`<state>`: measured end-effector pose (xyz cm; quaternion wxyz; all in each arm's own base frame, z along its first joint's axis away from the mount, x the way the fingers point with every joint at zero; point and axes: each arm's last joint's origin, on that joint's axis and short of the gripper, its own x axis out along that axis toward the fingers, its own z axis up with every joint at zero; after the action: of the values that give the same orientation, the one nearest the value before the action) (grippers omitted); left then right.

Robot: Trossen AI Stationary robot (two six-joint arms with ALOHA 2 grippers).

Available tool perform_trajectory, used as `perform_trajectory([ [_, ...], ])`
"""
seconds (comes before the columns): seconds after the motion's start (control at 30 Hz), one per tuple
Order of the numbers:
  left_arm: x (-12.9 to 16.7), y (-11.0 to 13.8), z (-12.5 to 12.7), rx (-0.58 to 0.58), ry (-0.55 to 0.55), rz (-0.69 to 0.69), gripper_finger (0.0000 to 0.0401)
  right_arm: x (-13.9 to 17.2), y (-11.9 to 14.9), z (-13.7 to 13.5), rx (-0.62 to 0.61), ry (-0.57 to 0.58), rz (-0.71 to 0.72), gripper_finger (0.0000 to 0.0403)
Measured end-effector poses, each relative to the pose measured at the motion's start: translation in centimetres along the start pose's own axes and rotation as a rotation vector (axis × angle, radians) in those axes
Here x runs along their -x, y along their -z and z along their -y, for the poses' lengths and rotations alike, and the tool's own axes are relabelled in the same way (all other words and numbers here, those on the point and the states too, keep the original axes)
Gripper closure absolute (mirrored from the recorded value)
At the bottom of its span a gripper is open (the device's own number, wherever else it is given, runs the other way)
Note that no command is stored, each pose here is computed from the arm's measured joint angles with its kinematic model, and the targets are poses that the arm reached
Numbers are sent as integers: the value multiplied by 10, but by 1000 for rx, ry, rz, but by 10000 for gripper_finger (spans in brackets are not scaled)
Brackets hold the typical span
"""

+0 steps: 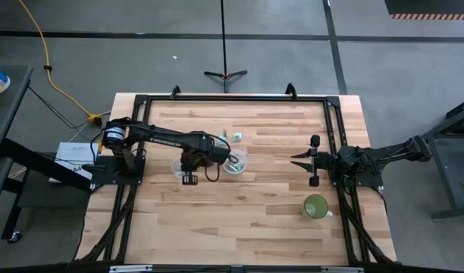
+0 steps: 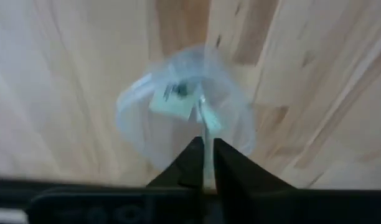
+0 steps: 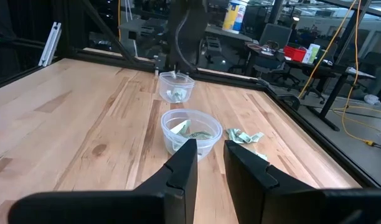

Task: Pick and place Stevia / Truvia into bins
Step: Put the white stevia packet into the left transparent container

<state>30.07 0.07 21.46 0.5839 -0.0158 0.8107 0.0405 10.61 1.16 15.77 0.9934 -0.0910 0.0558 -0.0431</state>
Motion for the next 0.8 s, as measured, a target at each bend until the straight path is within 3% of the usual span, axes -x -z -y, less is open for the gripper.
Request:
perform_trajectory([
  [0.27,-5,2,-14,59,-148,-30,262,0,0,0,0,0,0,331],
  [0.4,10,-9,-33,80,-268,129,236,0,0,0,0,0,1,331],
  [0.5,20,-31,-52,88,-224,369,219,0,0,0,-1,1,5,331],
  [0.63,23,-50,-83,58,-99,571,191,0,0,0,-1,1,5,331],
  [0.8,13,-55,-115,55,-113,582,146,0,0,0,-1,0,2,331],
])
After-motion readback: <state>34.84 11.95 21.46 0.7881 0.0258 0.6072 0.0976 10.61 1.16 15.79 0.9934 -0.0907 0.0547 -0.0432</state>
